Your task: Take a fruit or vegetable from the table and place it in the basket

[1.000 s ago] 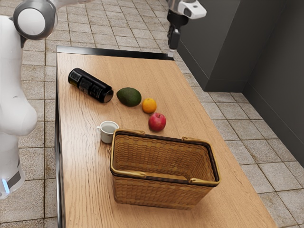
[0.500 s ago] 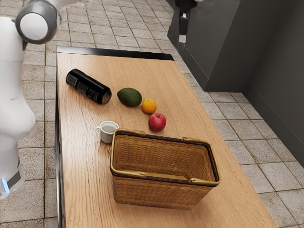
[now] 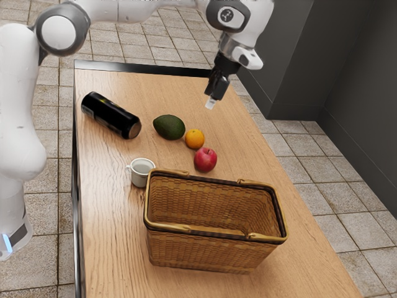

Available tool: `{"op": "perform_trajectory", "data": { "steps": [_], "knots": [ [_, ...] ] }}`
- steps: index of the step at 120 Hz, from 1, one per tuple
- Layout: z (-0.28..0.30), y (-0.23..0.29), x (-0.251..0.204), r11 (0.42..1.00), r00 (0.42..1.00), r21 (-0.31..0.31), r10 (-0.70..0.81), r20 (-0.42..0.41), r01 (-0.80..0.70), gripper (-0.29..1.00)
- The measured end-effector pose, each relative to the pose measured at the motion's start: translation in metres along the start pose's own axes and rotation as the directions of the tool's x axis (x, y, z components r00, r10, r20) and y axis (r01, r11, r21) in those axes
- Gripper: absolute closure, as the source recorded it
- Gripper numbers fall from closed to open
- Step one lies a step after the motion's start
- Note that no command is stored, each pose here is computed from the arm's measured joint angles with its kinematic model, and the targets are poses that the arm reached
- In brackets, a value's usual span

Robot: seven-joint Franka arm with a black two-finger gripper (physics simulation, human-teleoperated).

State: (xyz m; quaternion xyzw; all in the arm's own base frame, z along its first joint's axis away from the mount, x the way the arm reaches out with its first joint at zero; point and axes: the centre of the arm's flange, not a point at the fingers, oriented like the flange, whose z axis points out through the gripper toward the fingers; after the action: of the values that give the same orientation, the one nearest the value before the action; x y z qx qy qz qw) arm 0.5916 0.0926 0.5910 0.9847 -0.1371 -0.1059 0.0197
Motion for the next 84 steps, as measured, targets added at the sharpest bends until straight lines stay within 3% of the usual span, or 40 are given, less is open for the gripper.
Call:
{"op": "perform_trajectory", "data": {
  "steps": [23,42,70,84],
  "knots": [
    [0.012,-0.029,-0.008,0.997,0.998,-0.05,-0.056,0.016,0.057,0.0],
    [-0.01,0.01,0.003,0.994,0.993,-0.017,0.106,-0.059,-0.107,0.0],
    [-0.002,-0.003,-0.001,0.985,0.985,-0.024,0.167,-0.041,-0.168,0.0],
    [-0.013,-0.007,-0.01,0.982,0.981,0.03,0.19,-0.039,-0.189,0.0]
  ]
}}
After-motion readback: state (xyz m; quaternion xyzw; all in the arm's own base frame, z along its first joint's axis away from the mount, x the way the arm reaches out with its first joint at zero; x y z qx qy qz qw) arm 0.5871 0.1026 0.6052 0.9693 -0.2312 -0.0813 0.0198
